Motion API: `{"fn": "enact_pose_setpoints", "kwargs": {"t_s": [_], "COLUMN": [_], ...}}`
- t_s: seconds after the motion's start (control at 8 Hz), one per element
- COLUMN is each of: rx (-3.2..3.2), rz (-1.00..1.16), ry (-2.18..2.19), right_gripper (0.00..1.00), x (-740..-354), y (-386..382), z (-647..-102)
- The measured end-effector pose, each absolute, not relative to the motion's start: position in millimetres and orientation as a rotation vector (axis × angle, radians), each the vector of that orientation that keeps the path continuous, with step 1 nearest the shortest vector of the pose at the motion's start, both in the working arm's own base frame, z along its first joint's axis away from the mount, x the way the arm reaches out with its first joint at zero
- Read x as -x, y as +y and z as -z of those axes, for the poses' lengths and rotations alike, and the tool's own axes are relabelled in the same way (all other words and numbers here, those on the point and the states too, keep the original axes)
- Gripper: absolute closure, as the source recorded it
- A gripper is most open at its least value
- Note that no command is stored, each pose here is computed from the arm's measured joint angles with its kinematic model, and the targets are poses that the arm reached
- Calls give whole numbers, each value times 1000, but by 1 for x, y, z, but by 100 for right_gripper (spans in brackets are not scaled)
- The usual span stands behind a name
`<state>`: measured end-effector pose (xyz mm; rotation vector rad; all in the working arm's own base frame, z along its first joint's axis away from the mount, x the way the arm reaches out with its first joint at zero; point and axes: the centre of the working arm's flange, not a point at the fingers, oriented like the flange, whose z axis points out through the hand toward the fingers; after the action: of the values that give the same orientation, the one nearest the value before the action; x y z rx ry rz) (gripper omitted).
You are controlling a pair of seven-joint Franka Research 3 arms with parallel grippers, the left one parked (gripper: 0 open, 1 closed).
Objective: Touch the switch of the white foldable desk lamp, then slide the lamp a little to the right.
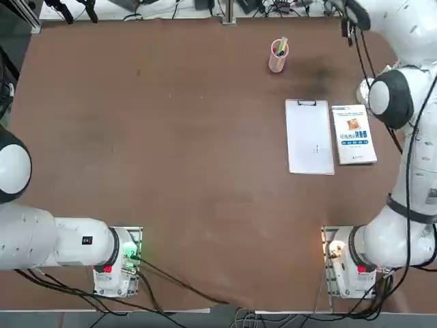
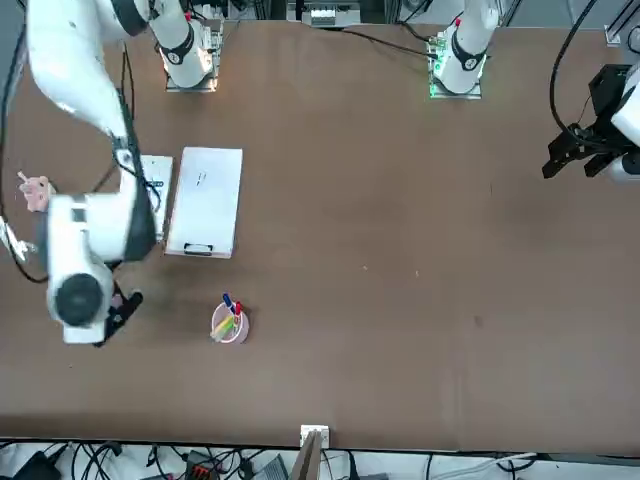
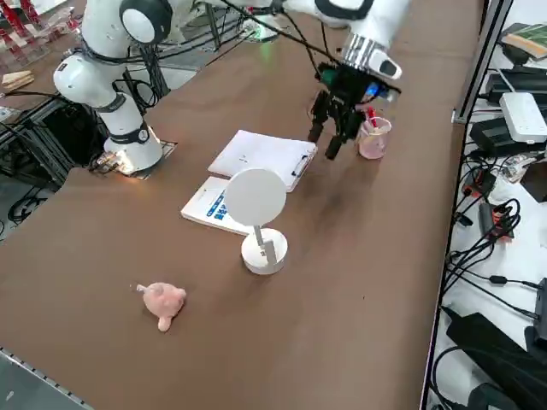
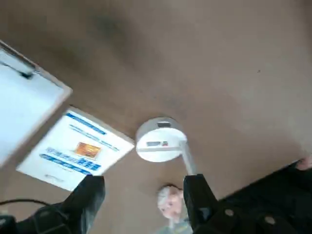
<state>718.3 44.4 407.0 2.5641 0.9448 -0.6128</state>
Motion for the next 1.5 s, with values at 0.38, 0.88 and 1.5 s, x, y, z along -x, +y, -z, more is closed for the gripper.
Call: {"fn": "enact_pose_setpoints", "kwargs": {"t_s": [0.38, 0.88, 1.5], "rx": [-2759, -2985, -3106], "rz": [593, 412, 186], "ry": [677, 492, 194], "right_gripper": [1, 0, 0], "x": [-682, -633, -566], "y": [49, 25, 43], "z": [-484, -555, -596]}}
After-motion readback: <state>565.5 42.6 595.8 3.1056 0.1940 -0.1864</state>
